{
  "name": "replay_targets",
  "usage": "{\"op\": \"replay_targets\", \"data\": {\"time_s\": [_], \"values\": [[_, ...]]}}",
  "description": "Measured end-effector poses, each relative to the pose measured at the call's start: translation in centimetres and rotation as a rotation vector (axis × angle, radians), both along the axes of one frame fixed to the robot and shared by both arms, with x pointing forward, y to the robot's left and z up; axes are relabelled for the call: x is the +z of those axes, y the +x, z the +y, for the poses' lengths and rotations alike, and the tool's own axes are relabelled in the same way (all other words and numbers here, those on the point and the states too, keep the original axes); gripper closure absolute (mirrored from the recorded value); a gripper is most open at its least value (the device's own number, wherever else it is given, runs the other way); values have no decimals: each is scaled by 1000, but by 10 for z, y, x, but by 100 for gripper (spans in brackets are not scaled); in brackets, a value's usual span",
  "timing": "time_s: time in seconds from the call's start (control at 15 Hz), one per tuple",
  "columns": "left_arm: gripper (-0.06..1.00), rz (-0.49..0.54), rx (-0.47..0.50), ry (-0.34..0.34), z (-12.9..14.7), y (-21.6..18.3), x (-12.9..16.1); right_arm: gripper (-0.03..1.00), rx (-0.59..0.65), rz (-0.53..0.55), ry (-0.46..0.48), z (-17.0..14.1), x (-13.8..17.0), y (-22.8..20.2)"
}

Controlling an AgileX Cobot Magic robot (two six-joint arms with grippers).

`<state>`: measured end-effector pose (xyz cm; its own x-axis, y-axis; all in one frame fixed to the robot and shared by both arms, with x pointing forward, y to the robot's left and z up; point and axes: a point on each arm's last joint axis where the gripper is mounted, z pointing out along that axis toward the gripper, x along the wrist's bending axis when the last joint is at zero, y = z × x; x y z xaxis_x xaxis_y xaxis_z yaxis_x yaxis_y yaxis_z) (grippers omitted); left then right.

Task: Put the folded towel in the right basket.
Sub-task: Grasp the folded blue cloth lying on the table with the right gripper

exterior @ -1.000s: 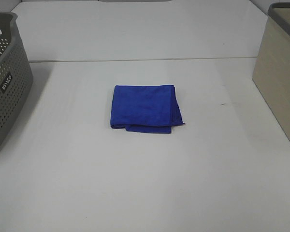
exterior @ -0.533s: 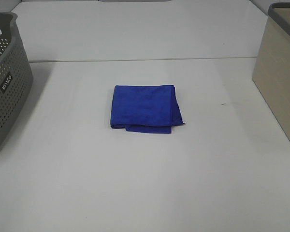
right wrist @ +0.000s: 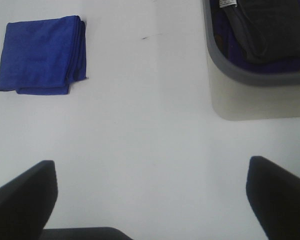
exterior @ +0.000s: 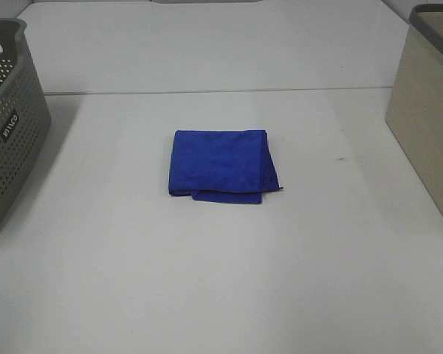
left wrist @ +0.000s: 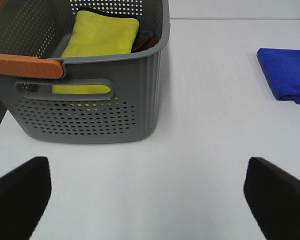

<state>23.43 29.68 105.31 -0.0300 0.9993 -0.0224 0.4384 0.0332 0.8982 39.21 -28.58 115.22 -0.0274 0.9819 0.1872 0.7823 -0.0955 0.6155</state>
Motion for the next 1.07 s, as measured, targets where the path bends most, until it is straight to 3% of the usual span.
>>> {"op": "replay_targets", "data": {"time_s": [0.27, 0.4, 0.6, 0.8, 1.07], "values": [[-3, 0, 0, 0, 0, 0, 0, -1, 21, 105, 50, 3, 13, 84], [-3, 0, 0, 0, 0, 0, 0, -1, 60, 155, 154, 12, 3, 116], [-3, 0, 0, 0, 0, 0, 0, -1, 147, 203, 242, 60, -51, 175], [-3, 0, 0, 0, 0, 0, 0, -1, 245, 380, 257, 112, -140, 228], [-3, 0, 0, 0, 0, 0, 0, -1, 268, 411, 272, 127, -191, 280]]}}
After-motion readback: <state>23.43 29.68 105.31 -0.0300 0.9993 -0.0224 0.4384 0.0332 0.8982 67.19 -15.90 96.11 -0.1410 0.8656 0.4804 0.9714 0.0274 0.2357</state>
